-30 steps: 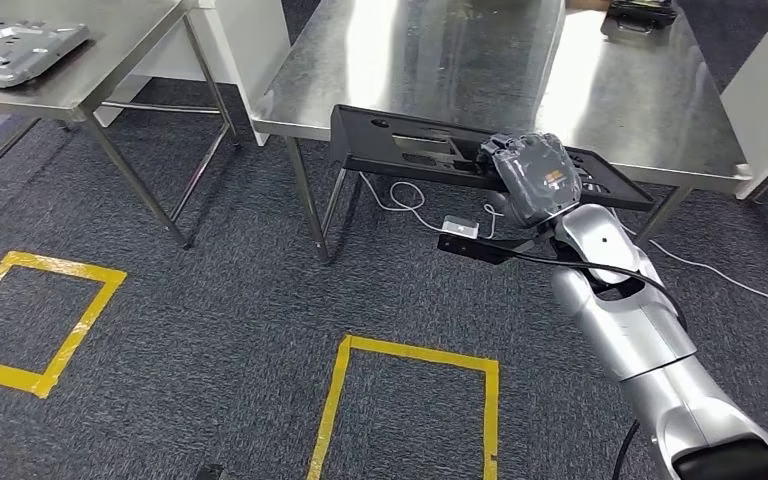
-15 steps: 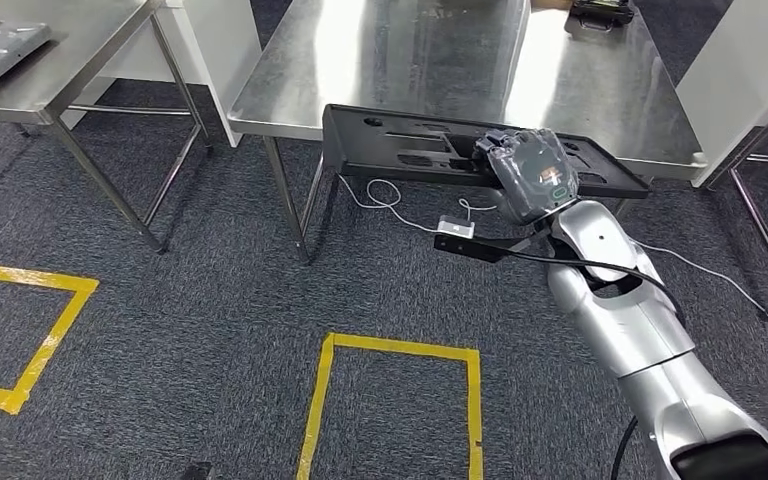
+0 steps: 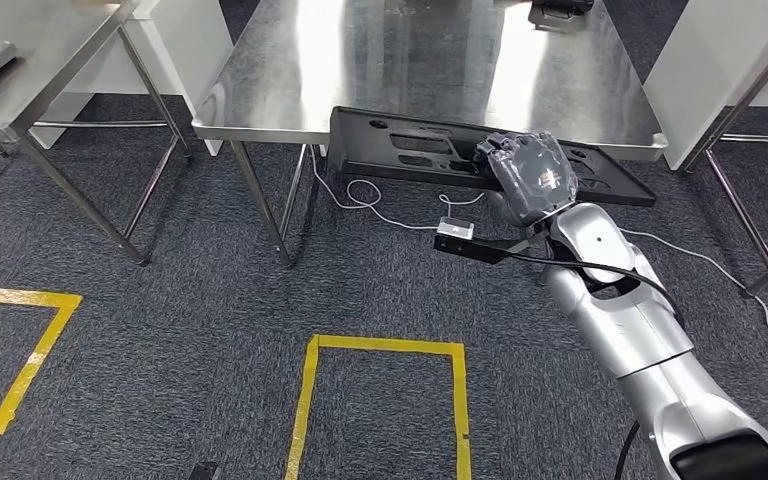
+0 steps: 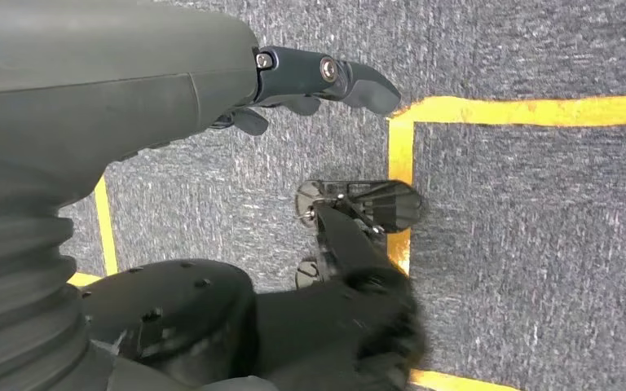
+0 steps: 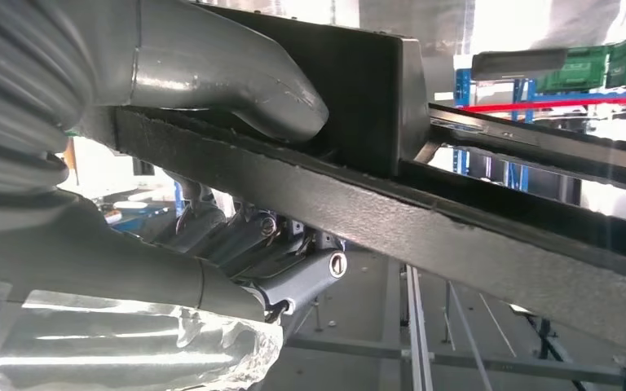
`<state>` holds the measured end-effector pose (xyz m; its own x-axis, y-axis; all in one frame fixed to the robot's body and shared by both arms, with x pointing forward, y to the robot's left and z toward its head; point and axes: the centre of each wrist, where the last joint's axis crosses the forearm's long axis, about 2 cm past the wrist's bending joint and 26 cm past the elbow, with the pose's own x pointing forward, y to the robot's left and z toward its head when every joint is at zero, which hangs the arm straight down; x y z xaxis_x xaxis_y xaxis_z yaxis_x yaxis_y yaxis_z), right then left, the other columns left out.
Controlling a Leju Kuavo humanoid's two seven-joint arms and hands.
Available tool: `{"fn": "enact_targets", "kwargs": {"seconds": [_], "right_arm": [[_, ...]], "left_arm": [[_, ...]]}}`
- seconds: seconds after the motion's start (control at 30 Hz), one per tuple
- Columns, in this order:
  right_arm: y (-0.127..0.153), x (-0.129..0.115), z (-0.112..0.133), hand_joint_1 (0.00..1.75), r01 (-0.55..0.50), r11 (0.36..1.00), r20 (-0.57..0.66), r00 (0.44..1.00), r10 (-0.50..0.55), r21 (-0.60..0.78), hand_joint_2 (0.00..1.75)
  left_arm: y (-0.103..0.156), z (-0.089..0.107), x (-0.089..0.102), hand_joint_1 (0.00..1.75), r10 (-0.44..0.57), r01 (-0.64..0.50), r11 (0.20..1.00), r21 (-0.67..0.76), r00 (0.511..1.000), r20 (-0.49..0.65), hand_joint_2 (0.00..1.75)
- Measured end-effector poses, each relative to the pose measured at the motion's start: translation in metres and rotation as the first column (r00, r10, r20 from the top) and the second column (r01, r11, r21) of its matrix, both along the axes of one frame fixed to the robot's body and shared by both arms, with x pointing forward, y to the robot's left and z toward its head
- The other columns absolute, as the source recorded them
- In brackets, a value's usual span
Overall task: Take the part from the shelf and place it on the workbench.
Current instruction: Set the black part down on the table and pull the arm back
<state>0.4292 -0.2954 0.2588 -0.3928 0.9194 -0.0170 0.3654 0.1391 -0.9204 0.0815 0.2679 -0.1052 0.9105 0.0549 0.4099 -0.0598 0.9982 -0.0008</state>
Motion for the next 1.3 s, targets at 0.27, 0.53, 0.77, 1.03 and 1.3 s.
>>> {"fn": "enact_targets", "kwargs": {"seconds": [0.27,0.53,0.77,1.03,1.3], "right_arm": [[0.003,-0.001,-0.003,1.52,-0.003,1.000,-0.005,1.000,0.003,0.001,1.75],[-0.001,-0.001,-0.003,1.52,0.008,1.000,-0.007,1.000,-0.008,-0.003,1.75],[-0.005,-0.003,-0.012,1.52,0.015,1.000,-0.027,1.000,-0.016,-0.012,1.75],[-0.007,-0.006,-0.022,1.52,0.021,1.000,-0.048,0.999,-0.021,-0.020,1.75],[-0.005,-0.007,-0.026,1.52,0.017,1.000,-0.055,0.998,-0.018,-0.020,1.75]], "left_arm": [[0.003,0.000,0.001,0.00,0.003,-0.003,1.000,0.007,1.000,0.000,1.75],[0.000,0.001,0.005,0.00,0.002,-0.002,1.000,0.007,1.000,0.007,1.75],[-0.001,0.001,0.004,0.00,-0.001,0.000,1.000,0.007,1.000,0.004,1.75],[-0.001,0.001,0.007,0.00,0.000,0.000,1.000,0.010,1.000,0.009,1.75],[0.003,0.000,0.003,0.00,0.003,-0.003,1.000,0.020,1.000,0.000,1.75]]}}
